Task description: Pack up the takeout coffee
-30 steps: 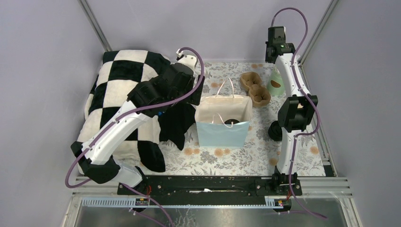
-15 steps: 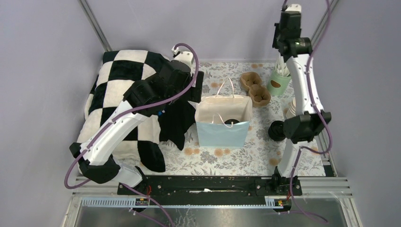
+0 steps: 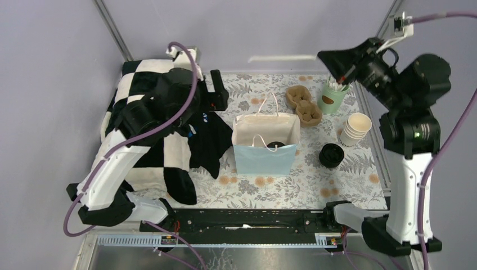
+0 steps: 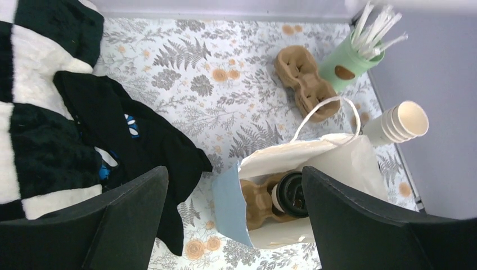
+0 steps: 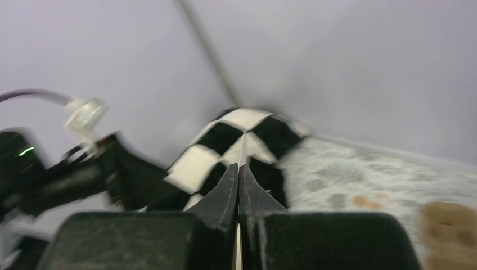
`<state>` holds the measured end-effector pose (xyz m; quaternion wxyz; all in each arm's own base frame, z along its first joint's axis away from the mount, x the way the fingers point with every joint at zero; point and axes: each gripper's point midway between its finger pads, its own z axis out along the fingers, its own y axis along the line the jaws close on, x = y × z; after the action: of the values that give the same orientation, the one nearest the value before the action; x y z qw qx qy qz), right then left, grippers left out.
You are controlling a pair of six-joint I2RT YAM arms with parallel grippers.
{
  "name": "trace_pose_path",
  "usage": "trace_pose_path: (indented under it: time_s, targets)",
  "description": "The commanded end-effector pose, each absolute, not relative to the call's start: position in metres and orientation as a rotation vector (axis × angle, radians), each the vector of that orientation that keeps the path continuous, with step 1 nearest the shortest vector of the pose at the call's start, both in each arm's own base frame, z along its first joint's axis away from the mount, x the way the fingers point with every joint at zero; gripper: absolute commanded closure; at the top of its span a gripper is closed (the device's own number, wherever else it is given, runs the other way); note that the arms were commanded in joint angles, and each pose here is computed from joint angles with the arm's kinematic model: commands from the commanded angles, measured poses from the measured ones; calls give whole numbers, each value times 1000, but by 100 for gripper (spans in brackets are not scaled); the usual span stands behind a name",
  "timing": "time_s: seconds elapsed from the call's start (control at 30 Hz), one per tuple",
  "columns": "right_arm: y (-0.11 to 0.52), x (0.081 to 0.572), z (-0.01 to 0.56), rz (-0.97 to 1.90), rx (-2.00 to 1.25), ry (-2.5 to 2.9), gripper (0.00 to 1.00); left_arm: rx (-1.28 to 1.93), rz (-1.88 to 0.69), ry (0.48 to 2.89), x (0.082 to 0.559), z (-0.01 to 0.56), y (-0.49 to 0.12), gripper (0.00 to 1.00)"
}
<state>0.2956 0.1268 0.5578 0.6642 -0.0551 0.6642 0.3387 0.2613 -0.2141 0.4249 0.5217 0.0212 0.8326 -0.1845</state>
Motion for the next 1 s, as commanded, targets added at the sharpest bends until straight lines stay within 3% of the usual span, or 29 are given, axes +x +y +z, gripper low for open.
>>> trace_pose_path:
  time_s: [0.0, 0.13, 0.37, 0.73, 0.97]
  targets:
    - [184, 236, 550, 1298, -300, 1533, 100, -93, -472, 1865, 254, 466, -182, 7]
    - [183, 213, 524, 1289, -343, 1611, 100, -161, -467, 1804, 247, 483, -160, 2]
    - [181, 202, 464, 1153, -414, 1818, 100, -236, -461, 1741, 236, 496, -133, 1]
    - [200, 219, 438, 1116, -480, 1918, 100, -230, -491, 1783, 237, 484, -145, 1]
    - [219, 212, 388, 1013, -597, 2090, 100, -194, -495, 1809, 243, 480, -158, 1]
